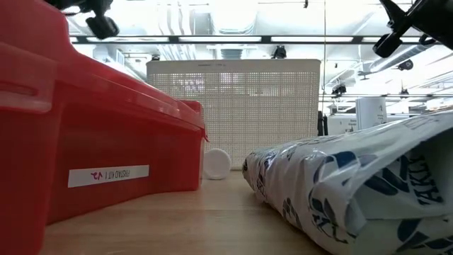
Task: Pick & place medical supplies in basket/bin
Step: Put the orange pill bottle into the white bin
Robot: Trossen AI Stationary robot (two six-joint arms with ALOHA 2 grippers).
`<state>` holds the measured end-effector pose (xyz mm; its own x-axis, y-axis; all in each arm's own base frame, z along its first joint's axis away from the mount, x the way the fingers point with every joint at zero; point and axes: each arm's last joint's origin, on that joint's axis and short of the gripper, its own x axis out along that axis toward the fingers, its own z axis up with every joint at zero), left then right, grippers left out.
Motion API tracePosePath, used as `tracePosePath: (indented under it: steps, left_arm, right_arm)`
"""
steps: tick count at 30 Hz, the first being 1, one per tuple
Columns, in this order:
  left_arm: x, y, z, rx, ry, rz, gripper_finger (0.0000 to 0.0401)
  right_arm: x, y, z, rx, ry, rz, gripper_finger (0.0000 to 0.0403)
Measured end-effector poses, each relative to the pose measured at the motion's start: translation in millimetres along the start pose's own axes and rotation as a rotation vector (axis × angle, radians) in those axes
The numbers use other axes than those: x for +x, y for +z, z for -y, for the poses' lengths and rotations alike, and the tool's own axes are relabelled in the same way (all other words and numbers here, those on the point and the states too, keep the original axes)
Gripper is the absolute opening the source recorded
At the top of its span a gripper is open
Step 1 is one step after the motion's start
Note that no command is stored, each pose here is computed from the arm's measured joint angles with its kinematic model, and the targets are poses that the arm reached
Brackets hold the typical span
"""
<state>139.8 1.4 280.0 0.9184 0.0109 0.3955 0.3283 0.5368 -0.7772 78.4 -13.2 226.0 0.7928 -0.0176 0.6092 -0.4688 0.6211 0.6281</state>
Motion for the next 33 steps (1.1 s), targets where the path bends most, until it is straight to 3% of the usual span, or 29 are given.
tracePosePath:
  steps: [6,11,16,21,24,28,31,33]
  left_arm:
    - [27,-4,4,-0.034,-0.040,-0.221,0.0185]
    - [41,-14,-9,-0.168,0.170,-0.355,0.0185]
    - [66,-18,-16,-0.230,0.239,-0.389,0.0185]
    - [87,-28,-16,-0.205,0.253,-0.568,0.0185]
    - [91,-35,-9,-0.157,0.408,-0.720,0.0185]
    - [83,-35,13,-0.013,0.751,-0.891,0.0185]
    - [73,-35,33,0.131,0.989,-0.948,0.0185]
    - [66,-35,44,0.188,1.116,-0.916,0.0185]
  right_arm:
    - [0,-1,2,0.040,-0.021,-0.008,0.0123]
    - [0,-3,4,0.133,-0.033,-0.049,0.0123]
    - [2,-6,10,0.209,-0.088,-0.069,0.0123]
    - [1,-15,24,0.288,-0.239,-0.136,0.0123]
    - [-3,-25,38,0.375,-0.396,-0.215,0.0124]
    - [-10,-37,51,0.459,-0.542,-0.362,0.0139]
    - [-15,-45,56,0.494,-0.682,-0.475,0.0162]
    - [-18,-48,56,0.480,-0.797,-0.560,0.0180]
